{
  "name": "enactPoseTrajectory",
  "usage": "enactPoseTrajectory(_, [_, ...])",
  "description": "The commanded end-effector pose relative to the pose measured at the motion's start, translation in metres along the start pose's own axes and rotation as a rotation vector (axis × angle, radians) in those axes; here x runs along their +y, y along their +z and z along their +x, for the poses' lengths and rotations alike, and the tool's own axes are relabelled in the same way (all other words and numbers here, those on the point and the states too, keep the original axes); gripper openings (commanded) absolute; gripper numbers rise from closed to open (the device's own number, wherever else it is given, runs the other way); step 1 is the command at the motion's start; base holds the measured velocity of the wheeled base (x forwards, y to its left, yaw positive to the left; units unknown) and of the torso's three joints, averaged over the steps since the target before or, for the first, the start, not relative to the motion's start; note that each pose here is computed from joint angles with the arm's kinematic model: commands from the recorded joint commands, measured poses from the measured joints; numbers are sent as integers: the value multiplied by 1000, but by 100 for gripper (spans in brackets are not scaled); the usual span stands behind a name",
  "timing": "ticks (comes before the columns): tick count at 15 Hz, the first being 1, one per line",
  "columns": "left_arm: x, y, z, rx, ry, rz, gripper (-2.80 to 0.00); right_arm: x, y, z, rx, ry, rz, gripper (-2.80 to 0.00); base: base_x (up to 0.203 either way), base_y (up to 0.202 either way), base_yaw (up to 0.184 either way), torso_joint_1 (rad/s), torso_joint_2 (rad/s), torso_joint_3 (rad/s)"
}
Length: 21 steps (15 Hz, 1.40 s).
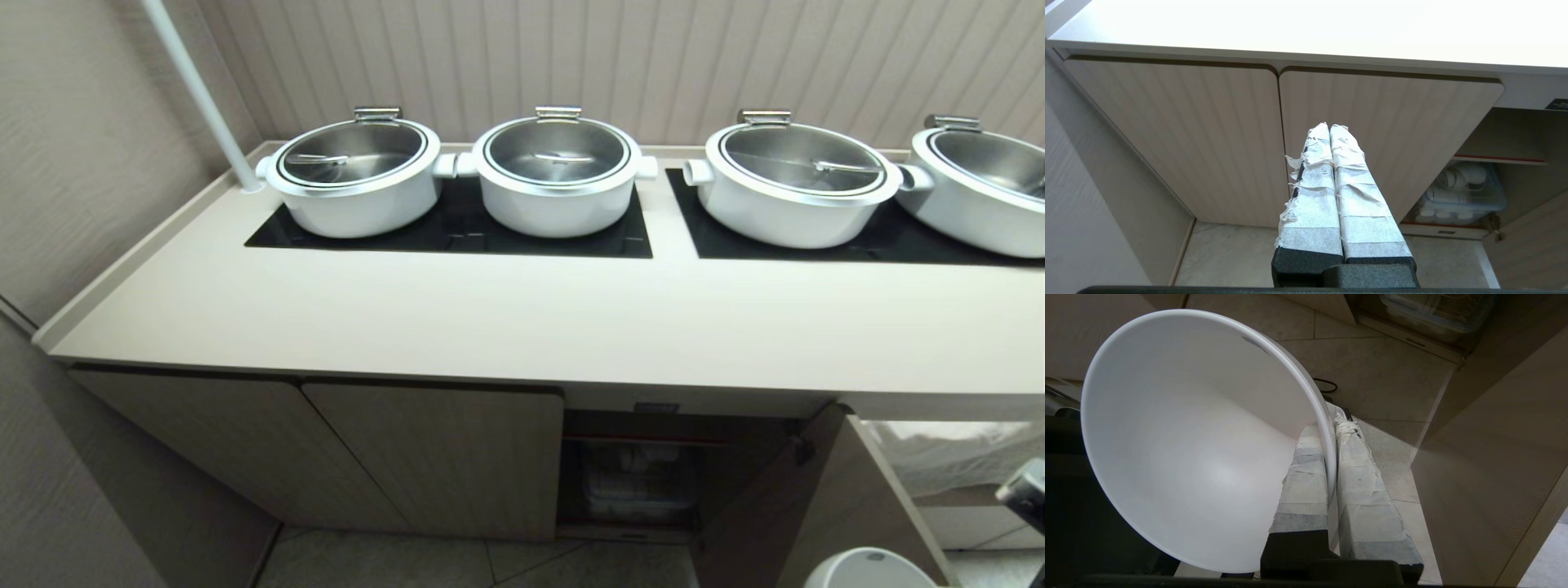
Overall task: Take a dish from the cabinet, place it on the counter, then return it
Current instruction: Place it on the table
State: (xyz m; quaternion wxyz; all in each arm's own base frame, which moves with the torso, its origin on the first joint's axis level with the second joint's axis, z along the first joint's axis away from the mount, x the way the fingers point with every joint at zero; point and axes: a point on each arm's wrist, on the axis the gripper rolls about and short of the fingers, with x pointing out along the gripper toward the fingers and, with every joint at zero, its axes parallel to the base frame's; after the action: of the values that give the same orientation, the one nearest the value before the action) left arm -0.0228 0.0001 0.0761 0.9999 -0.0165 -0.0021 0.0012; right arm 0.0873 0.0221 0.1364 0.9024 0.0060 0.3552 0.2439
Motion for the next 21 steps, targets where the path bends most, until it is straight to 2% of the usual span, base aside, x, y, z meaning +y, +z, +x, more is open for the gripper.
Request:
enactPoseTrajectory(1, [0, 0, 0, 0, 1, -1, -280, 0, 1, 0, -1, 1, -3, -280, 0, 0, 0, 85, -149, -84])
enactPoseTrajectory(4, [0, 0, 0, -1, 0, -1, -280, 1, 5, -4, 41, 3, -29, -280, 0, 0, 0, 67, -135, -67])
enactPoseTrajectory(8, [0, 0, 0, -1, 0, -1, -280, 1, 7, -5, 52, 3, -52, -280, 0, 0, 0, 67, -128, -67])
enactPoseTrajectory(12, [0, 0, 0, -1, 0, -1, -280, -3, 9, -2, 69, -20, -26, -280, 0, 0, 0, 23, -36, -19])
enactPoseTrajectory(18, [0, 0, 0, -1, 0, -1, -280, -13, 36, 8, 82, -45, 10, -280, 0, 0, 0, 0, 0, 0])
enactPoseTrajectory(21, [0, 0, 0, -2, 0, -1, -280, -27, 66, 23, 93, -64, 52, -280, 0, 0, 0, 0, 0, 0])
